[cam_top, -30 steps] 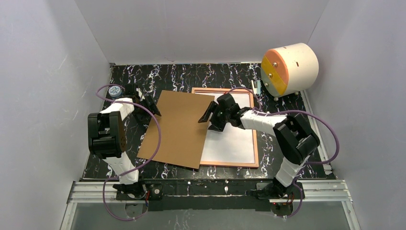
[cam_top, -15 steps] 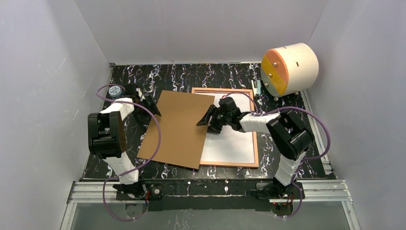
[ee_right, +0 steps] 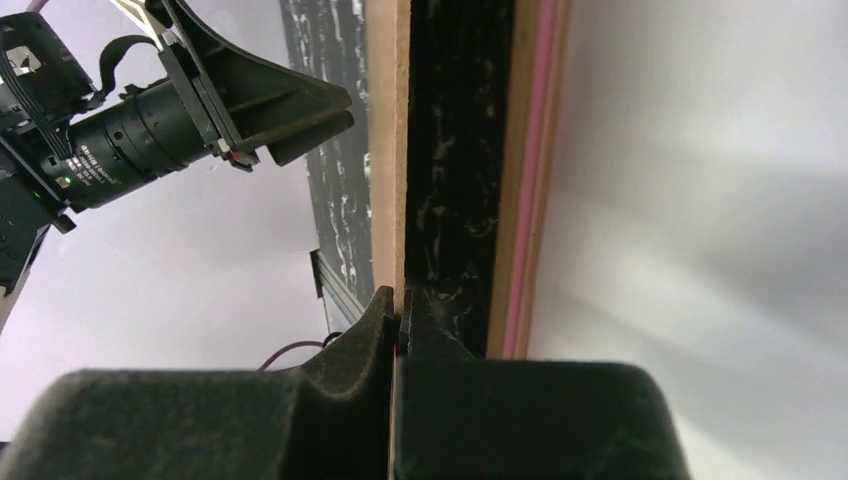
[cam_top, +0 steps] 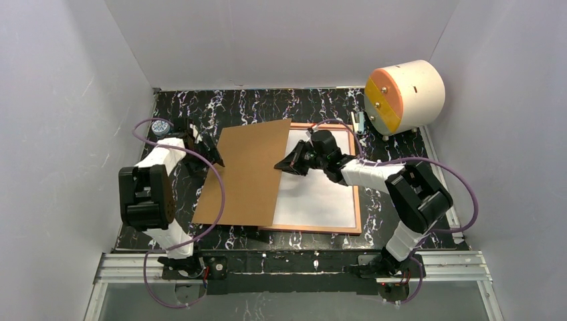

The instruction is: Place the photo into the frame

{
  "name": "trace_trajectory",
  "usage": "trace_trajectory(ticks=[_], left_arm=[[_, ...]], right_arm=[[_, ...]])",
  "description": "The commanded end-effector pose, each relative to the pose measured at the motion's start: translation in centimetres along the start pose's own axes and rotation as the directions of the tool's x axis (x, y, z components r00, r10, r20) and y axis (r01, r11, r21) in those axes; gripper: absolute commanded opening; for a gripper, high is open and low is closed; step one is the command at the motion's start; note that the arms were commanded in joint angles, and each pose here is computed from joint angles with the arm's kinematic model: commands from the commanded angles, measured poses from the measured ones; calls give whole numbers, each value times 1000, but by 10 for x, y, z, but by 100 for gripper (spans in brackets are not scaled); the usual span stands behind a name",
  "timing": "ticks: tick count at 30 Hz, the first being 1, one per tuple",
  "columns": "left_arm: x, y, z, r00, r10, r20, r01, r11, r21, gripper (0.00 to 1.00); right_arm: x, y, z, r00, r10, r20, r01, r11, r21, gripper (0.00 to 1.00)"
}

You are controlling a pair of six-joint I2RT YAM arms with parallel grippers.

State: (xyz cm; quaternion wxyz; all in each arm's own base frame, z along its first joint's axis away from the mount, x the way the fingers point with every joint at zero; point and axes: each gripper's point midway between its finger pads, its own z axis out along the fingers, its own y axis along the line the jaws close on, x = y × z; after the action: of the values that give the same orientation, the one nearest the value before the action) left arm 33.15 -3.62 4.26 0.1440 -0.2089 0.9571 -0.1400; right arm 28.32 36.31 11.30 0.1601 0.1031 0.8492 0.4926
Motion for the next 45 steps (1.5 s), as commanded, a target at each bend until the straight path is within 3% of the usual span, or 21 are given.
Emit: trace_trajectory(ticks=[1, 4, 6, 10, 15, 20, 29, 32, 38, 40, 45], left_arm=[[2, -16, -46, 993, 104, 59, -104, 995, -2, 75], [8, -42, -78, 943, 304, 136, -300, 953, -50, 79], [13, -58, -98, 912, 367, 185, -364, 930, -49, 80], [32, -104, -142, 828, 440, 348, -483, 875, 43, 83], [62, -156, -186, 697, 488, 526, -638, 757, 142, 88], [85, -176, -188, 612, 605, 510, -734, 674, 83, 90], [109, -216, -212, 402, 770, 495, -858, 505, -90, 92], [111, -215, -210, 339, 819, 464, -853, 476, -217, 91], [84, -188, -206, 342, 848, 405, -693, 519, -501, 73], [82, -189, -208, 349, 830, 435, -673, 545, -500, 67], [96, -194, -197, 349, 817, 460, -730, 544, -413, 66]], right_arm=[[-10, 37, -14, 998, -40, 39, 42, 998, -54, 1], [-13, 40, -23, 998, -35, 54, 37, 999, -23, 1], [-14, 46, -31, 997, -42, 63, 44, 999, -18, 1], [-17, 57, -45, 996, -27, 80, 27, 1000, 4, 1], [-30, 59, -50, 991, 35, 133, -52, 991, 124, 1], [-34, 75, -40, 987, 63, 145, -86, 984, 158, 1], [-57, 126, -23, 973, 93, 213, -124, 983, 138, 1], [-63, 138, -19, 969, 108, 221, -139, 982, 130, 1], [-63, 154, -17, 970, 135, 203, -155, 984, 85, 1], [-62, 156, -17, 971, 140, 192, -157, 985, 77, 1], [-55, 162, -16, 975, 164, 151, -172, 984, 47, 1]])
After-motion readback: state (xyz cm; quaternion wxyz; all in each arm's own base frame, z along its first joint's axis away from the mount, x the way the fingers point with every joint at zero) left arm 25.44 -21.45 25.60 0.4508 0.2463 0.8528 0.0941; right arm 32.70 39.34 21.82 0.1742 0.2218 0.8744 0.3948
